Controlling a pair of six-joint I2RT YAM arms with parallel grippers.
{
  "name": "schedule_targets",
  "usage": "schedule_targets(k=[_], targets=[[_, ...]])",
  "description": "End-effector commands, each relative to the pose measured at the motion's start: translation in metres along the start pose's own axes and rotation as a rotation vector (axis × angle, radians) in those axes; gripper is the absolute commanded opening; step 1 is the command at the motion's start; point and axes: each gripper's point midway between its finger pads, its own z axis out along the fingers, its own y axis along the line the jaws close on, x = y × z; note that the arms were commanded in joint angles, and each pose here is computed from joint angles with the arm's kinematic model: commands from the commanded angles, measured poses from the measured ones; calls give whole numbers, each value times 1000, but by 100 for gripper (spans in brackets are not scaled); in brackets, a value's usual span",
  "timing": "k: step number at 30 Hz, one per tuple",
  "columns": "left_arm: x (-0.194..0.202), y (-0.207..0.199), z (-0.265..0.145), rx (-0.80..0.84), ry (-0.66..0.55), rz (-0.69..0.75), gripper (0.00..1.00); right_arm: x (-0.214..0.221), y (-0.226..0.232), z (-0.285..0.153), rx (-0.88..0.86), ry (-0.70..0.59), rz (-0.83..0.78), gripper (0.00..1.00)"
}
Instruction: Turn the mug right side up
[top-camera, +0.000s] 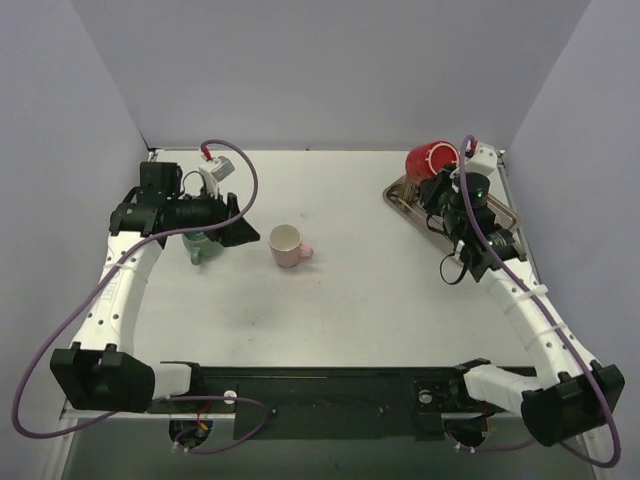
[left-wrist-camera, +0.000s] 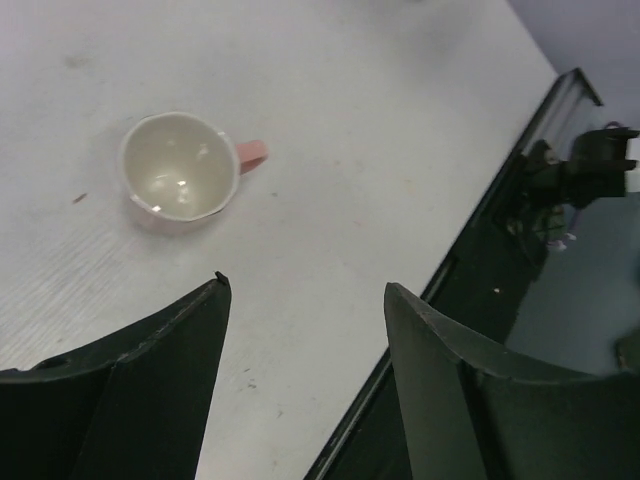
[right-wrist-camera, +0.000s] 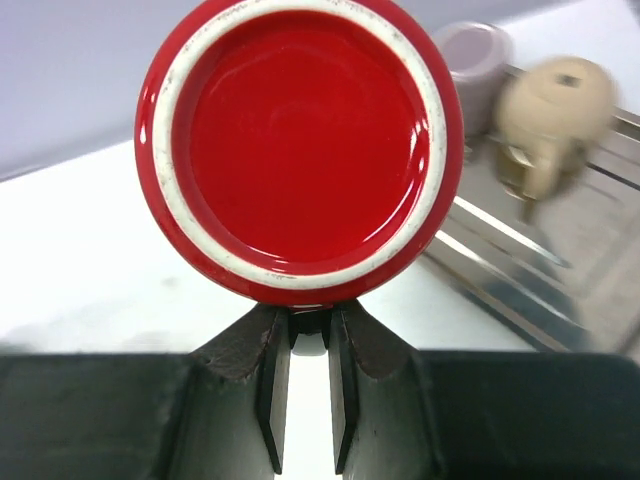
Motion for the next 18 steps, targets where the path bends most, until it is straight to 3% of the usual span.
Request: schedule_targets(k=[1, 6, 9, 14, 18], targets=[[-44, -77, -10, 250, -142, 2, 75, -45, 95, -53, -421, -176, 90, 0], [-96, -120, -22, 401, -333, 27, 80, -60, 186, -134, -800, -229, 159, 0], [-113, -140, -27, 492, -380, 44, 82, -65, 227, -173, -993, -214, 240, 0], [-114, -144, -25, 549, -369, -37, 85, -56, 264, -192, -1101, -158, 264, 0], [-117, -153, -32, 573, -411, -1, 85, -47, 286, -195, -1172, -103, 311, 0]])
